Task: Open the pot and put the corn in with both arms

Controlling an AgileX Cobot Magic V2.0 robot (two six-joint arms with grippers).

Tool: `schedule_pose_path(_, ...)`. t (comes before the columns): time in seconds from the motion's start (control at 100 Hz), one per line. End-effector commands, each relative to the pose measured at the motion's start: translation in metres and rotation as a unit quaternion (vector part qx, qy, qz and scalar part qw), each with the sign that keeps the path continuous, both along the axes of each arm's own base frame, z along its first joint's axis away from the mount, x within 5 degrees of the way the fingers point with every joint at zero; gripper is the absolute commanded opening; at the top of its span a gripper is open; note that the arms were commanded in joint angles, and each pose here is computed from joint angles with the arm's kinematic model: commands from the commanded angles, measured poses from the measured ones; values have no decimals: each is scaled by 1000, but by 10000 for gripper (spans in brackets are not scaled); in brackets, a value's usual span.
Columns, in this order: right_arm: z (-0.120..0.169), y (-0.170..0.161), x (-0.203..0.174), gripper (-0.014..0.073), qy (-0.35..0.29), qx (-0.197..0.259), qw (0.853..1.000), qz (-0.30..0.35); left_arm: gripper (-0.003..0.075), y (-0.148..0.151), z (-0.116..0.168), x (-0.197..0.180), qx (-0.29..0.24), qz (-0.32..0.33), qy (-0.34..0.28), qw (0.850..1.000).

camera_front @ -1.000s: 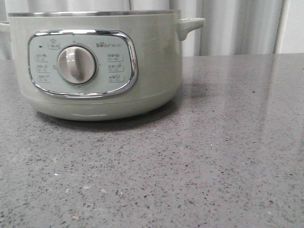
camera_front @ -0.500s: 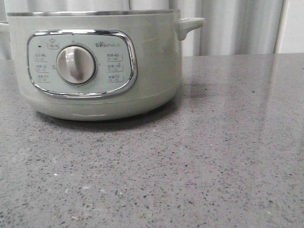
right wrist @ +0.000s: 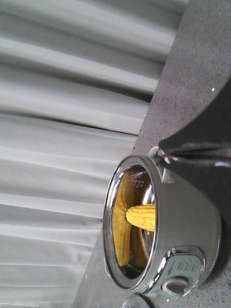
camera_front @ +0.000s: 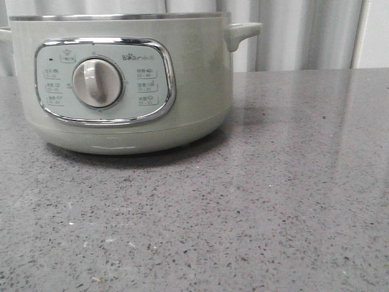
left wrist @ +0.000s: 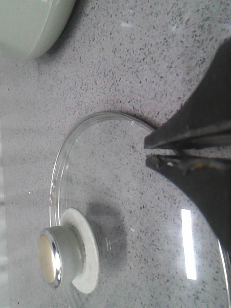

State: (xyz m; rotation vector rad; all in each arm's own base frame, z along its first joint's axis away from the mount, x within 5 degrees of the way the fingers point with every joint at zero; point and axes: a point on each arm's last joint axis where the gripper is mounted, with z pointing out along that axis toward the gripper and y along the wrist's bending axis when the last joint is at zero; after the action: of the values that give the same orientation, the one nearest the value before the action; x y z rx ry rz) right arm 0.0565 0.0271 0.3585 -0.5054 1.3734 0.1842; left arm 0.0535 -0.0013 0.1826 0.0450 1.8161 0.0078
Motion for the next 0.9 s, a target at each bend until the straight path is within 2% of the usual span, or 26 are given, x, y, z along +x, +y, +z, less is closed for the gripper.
schedule_pose_path(0.0, 13, 0, -2, -55, -48, 10, 999, 0, -20, 0, 2, -1, -5, 2, -30, 1000)
schedule_pose_path(0.14, 7, 0, 0, -55, -27, -3, 1000, -5, -20, 0, 2, -1, -5, 2, -30, 1000)
schedule_pose_path(0.2, -3, -1, 2, -55, 1, -30, 999, -15, -20, 0, 2, -1, -5, 2, -30, 1000)
schedule_pose_path(0.34, -29, 0, 10, -55, 40, -50, 997, -37, -20, 0, 2, -1, -5, 2, -30, 1000)
schedule_pose_path(0.5, -64, -3, 22, -55, 30, -41, 995, -85, -20, 0, 2, -1, -5, 2, -30, 1000)
schedule_pose_path(0.64, -98, -10, 26, -55, 93, -8, 987, -131, -20, 0, 2, -1, -5, 2, -30, 1000)
schedule_pose_path(0.74, -116, -16, 20, -55, 118, -8, 980, -160, -20, 0, 2, -1, -5, 2, -30, 1000)
schedule_pose_path(0.89, -132, -23, 4, -55, 115, -3, 974, -195, -20, 0, 2, -1, -5, 2, -30, 1000)
